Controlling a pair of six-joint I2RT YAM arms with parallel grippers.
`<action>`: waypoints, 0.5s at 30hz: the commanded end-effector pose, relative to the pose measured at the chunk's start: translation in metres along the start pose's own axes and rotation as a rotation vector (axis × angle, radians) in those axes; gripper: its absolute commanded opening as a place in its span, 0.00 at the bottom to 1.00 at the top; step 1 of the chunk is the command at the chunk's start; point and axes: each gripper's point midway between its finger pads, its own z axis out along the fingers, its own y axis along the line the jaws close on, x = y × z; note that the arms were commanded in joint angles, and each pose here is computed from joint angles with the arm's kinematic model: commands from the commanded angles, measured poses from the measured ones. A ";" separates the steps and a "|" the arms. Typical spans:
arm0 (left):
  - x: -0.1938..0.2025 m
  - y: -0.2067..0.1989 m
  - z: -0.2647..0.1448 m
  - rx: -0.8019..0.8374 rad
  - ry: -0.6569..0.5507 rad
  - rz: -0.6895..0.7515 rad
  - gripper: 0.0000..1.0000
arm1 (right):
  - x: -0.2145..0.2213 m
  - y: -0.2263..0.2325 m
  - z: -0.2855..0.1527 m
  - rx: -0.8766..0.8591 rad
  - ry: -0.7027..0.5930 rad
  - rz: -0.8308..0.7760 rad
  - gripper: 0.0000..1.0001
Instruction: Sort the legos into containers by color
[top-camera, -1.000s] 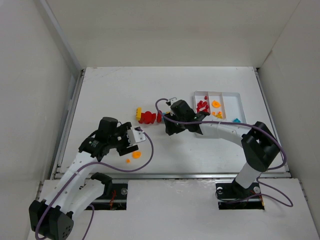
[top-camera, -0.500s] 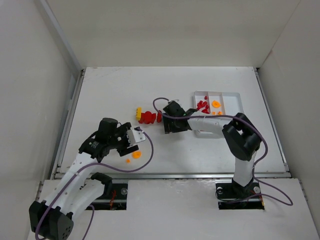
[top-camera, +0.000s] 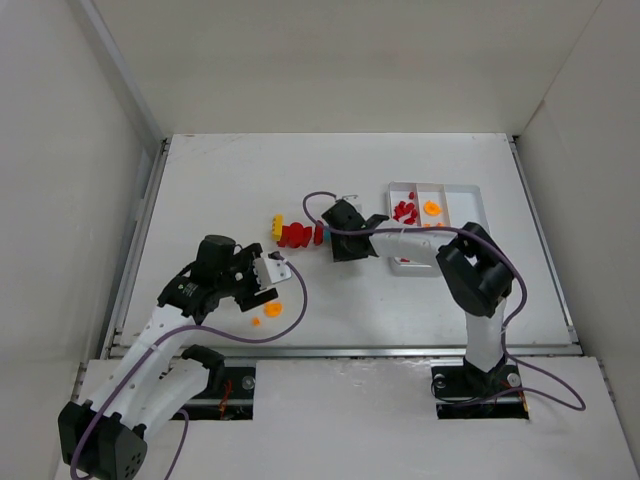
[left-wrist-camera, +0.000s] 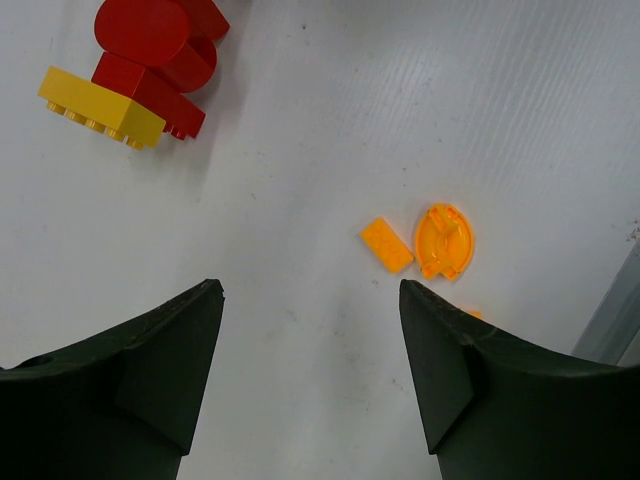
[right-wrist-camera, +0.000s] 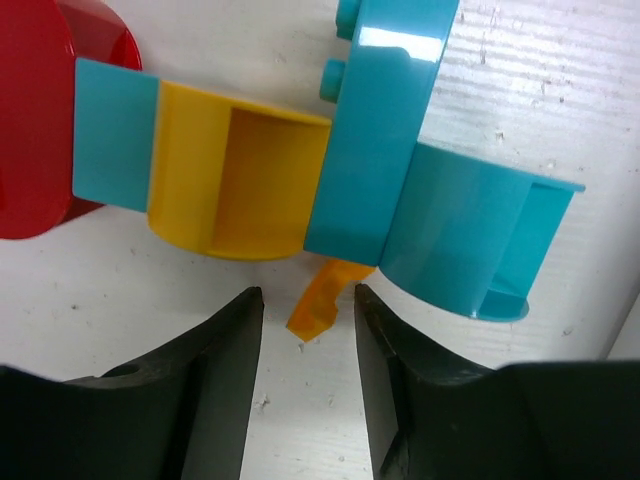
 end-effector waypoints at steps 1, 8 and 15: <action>-0.006 0.000 0.000 -0.005 -0.031 0.002 0.68 | -0.012 0.006 0.006 0.010 -0.031 -0.002 0.47; -0.006 0.000 0.000 -0.005 -0.031 0.002 0.68 | -0.018 0.004 0.010 0.037 -0.051 0.000 0.37; -0.008 0.002 0.000 -0.011 -0.037 0.005 0.68 | -0.015 0.001 0.009 0.037 -0.050 -0.029 0.00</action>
